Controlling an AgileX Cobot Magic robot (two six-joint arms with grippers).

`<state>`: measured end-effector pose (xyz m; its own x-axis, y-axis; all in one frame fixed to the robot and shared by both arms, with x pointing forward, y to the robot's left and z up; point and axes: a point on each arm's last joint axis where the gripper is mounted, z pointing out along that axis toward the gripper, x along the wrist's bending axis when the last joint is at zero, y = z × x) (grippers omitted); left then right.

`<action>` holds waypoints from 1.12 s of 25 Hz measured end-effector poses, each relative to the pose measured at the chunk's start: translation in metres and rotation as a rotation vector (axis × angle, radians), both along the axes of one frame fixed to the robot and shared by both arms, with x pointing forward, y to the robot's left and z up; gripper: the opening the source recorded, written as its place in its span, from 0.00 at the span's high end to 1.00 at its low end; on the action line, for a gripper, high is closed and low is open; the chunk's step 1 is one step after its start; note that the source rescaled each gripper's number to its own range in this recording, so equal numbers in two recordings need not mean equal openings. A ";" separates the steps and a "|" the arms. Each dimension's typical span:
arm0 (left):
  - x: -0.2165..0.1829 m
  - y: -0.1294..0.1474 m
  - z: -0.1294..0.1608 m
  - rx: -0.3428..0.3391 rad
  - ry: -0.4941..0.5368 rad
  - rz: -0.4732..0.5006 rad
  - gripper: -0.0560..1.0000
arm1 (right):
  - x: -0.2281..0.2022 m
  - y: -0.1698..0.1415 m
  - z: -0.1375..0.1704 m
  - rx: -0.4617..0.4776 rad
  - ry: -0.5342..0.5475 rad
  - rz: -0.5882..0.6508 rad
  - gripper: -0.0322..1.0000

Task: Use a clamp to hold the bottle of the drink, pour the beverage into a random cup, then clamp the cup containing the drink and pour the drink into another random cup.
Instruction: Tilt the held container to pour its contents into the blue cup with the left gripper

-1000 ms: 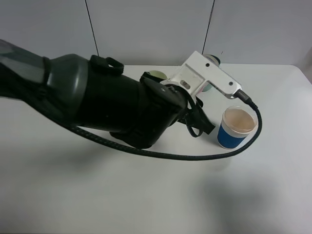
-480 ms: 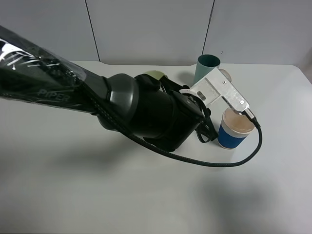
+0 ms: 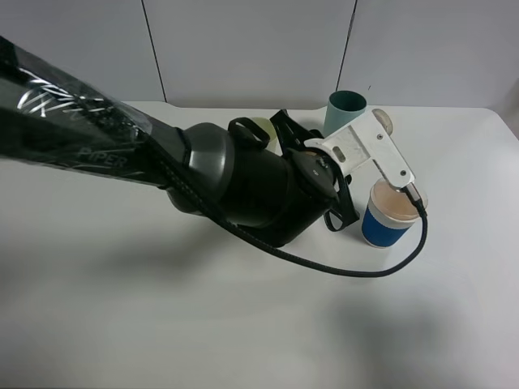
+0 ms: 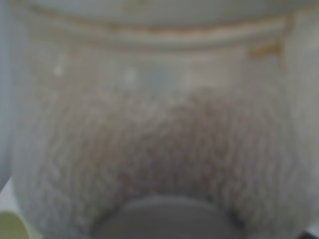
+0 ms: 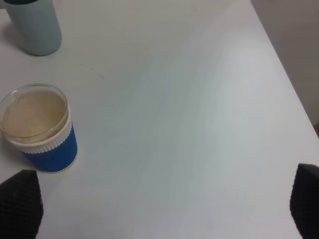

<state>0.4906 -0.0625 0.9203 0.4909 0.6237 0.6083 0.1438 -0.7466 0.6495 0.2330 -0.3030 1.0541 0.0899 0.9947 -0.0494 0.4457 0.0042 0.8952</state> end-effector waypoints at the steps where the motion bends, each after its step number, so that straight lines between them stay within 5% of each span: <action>1: 0.001 -0.003 -0.002 0.010 -0.004 -0.006 0.94 | 0.000 0.000 0.000 0.000 0.000 0.000 0.00; 28: 0.026 -0.013 -0.010 0.224 -0.202 -0.171 0.94 | 0.000 0.000 0.000 0.000 0.000 0.000 0.00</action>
<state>0.5171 -0.0757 0.9103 0.4327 0.3826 0.8163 -0.1101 -0.8763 0.4691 0.2330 -0.3030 1.0541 0.0899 0.9947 -0.0494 0.4457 0.0042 0.8952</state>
